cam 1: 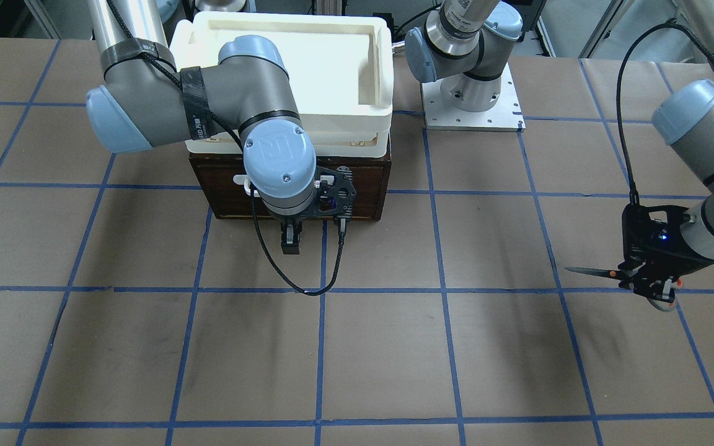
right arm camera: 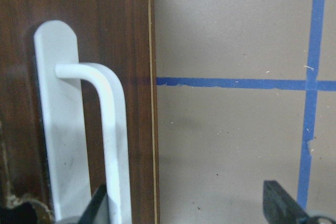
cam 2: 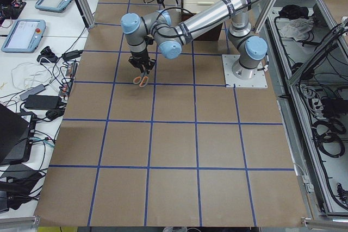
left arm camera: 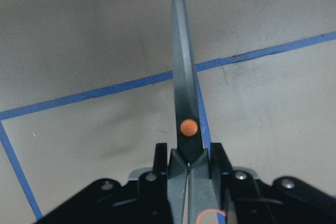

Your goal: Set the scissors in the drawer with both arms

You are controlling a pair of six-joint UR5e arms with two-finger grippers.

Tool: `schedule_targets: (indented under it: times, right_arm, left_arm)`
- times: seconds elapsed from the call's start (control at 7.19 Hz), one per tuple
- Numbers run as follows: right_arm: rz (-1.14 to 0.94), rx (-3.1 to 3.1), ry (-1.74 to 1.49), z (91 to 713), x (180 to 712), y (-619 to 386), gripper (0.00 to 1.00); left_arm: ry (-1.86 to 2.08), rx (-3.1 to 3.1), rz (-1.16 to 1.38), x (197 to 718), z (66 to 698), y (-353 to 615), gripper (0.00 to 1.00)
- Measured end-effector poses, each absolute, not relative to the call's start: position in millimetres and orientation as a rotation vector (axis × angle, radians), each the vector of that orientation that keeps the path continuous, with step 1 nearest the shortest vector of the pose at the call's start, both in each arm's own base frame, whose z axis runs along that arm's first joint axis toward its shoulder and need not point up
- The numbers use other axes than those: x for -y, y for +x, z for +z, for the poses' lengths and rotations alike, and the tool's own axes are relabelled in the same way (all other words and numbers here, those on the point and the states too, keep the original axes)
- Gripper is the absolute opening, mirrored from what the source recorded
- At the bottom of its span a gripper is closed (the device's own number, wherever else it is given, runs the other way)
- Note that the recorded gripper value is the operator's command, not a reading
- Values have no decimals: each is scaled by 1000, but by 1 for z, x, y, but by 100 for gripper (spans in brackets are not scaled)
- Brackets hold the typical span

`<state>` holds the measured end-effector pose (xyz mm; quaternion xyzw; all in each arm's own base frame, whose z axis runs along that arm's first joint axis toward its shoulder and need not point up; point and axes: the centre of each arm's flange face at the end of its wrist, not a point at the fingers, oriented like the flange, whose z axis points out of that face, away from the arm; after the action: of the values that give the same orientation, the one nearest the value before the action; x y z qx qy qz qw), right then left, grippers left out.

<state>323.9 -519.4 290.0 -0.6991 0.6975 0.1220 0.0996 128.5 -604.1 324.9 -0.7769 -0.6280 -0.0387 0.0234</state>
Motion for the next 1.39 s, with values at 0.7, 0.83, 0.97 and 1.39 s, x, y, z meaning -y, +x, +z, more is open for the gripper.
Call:
schedule_targets:
  times: [0.7, 0.83, 0.97, 1.39]
  right_arm:
    - [308, -2058, -2108, 293, 533, 326, 100]
    - [293, -2052, -2132, 291, 542, 328, 100]
    - [285, -2052, -2149, 290, 549, 330, 100]
    - [256, -2048, -2182, 285, 562, 333, 100]
  left_arm:
    - [-2404, 1943, -120, 604, 325, 128, 0]
    - [-2403, 1942, -121, 604, 324, 129, 0]
    - [-2402, 1941, -122, 605, 323, 129, 0]
    - [-2402, 1938, -123, 604, 322, 128, 0]
